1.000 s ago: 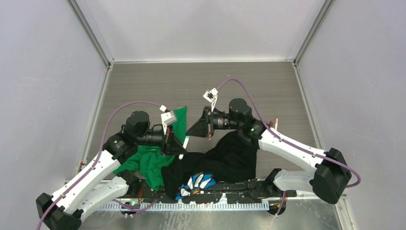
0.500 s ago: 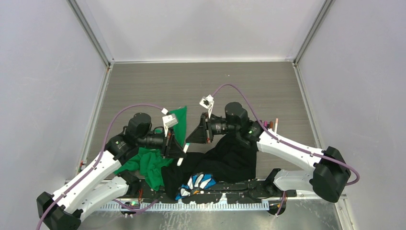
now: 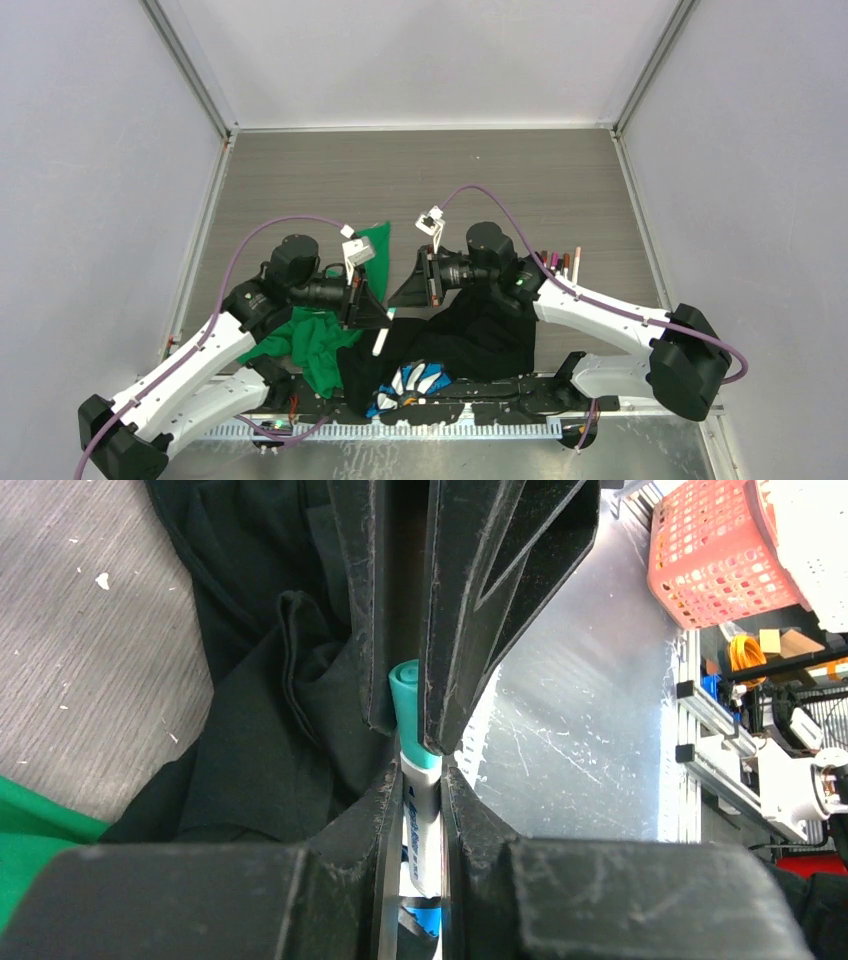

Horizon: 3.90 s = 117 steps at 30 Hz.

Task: Insert the pens into the pen caps
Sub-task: Press the pen cap onto the pen.

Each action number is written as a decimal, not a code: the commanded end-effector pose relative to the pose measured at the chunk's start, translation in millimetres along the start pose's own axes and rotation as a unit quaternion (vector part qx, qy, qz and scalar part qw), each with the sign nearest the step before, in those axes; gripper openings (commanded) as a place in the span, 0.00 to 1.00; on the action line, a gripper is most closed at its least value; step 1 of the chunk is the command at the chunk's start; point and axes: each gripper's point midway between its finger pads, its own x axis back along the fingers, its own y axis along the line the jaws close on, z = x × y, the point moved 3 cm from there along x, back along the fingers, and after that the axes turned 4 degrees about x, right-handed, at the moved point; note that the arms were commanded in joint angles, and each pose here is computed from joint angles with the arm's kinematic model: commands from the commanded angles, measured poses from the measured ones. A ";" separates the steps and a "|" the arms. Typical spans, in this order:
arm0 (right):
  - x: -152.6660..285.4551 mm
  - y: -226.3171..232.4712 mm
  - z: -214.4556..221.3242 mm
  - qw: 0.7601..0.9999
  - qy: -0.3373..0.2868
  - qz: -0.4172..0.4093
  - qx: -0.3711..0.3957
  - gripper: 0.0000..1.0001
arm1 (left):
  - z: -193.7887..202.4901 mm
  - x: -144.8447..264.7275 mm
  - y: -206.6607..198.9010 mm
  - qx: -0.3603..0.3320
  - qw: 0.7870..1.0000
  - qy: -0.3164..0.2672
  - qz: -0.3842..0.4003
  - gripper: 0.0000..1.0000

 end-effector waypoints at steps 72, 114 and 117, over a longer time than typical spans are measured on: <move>36.9 -1.3 -98.0 0.967 -0.105 0.019 0.232 0.01 | -108.8 50.8 -36.0 -0.079 0.972 -0.197 -0.103 0.98; 41.3 29.2 -51.0 0.968 0.059 -0.095 0.226 0.01 | -143.9 42.7 -46.7 0.004 0.995 -0.099 0.024 0.39; 40.4 28.6 -51.6 0.968 0.059 -0.094 0.225 0.01 | -140.2 42.5 -45.1 0.004 0.996 -0.092 0.020 0.40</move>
